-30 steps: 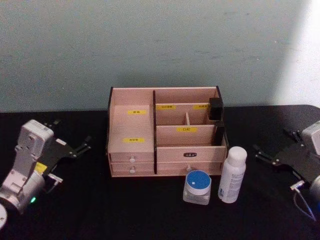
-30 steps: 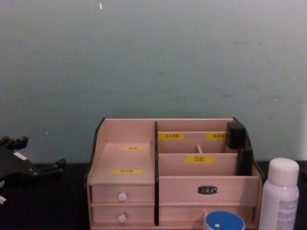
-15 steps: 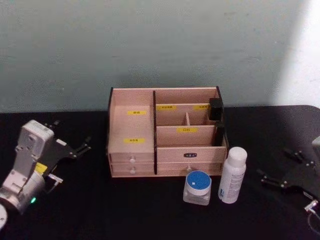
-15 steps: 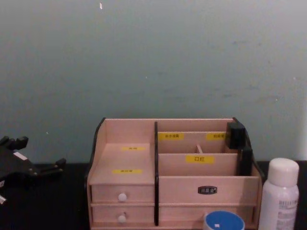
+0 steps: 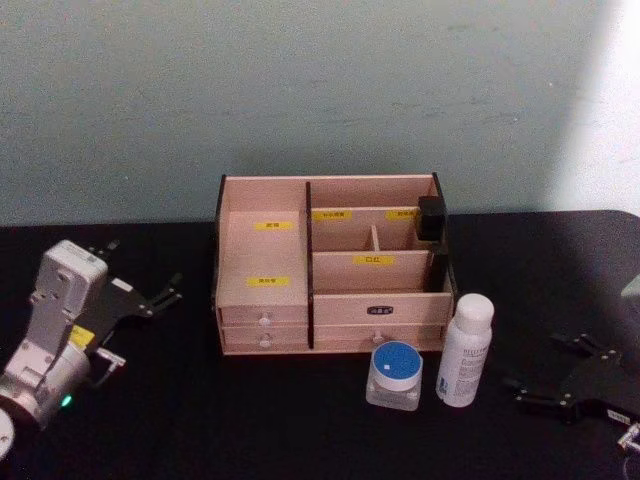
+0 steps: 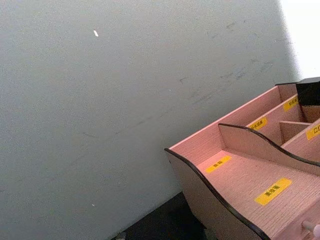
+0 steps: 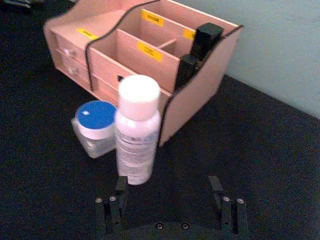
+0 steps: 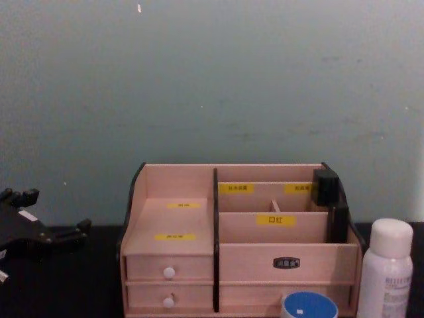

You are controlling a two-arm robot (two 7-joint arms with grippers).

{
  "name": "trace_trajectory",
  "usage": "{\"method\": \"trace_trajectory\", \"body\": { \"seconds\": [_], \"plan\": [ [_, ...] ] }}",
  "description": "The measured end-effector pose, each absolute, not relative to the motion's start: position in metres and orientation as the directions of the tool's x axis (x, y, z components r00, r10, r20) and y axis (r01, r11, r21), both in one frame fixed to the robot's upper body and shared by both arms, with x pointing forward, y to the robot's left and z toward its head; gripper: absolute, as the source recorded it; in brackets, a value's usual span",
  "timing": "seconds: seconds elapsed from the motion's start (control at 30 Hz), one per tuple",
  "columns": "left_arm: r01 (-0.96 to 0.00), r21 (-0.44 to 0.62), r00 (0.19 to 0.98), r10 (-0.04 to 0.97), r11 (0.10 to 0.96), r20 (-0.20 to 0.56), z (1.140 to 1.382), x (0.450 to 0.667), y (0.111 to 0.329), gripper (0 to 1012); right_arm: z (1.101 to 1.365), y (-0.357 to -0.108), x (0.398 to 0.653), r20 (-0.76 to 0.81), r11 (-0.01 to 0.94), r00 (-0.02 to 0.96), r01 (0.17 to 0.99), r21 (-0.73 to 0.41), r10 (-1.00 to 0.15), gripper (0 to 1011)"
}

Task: Pick up the facial cleanser and watermelon frost from the table and place them into the tiered storage box.

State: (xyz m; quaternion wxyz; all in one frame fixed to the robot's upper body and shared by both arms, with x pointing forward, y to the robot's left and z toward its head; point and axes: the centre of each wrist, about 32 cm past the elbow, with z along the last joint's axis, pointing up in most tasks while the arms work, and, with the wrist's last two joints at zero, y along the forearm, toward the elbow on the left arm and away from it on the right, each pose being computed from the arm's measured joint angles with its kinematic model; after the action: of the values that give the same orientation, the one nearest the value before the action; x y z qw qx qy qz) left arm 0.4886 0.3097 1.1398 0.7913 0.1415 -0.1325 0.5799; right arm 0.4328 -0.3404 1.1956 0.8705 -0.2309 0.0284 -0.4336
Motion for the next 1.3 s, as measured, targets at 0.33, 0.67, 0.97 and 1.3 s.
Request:
{"method": "trace_trajectory", "body": {
  "seconds": [0.33,0.67,0.97,1.3],
  "plan": [
    [-0.955,0.070,0.292,0.880,0.287,0.374,1.140,0.489,0.310,1001,1.200,-0.331,0.438,0.074,0.577,0.669,0.688,-0.440,-0.740,1003],
    [-0.955,0.070,0.292,0.880,0.287,0.374,1.140,0.489,0.310,1001,1.198,-0.319,0.450,0.085,0.596,0.692,0.671,-0.441,-0.717,1003],
    [-0.955,0.070,0.292,0.880,0.287,0.374,1.140,0.489,0.310,1002,1.194,-0.310,0.464,0.089,0.605,0.702,0.665,-0.438,-0.707,1003],
    [-0.955,0.070,0.292,0.880,0.287,0.374,1.140,0.489,0.310,1001,1.192,-0.304,0.476,0.086,0.607,0.707,0.657,-0.446,-0.702,1003]
  ]
}}
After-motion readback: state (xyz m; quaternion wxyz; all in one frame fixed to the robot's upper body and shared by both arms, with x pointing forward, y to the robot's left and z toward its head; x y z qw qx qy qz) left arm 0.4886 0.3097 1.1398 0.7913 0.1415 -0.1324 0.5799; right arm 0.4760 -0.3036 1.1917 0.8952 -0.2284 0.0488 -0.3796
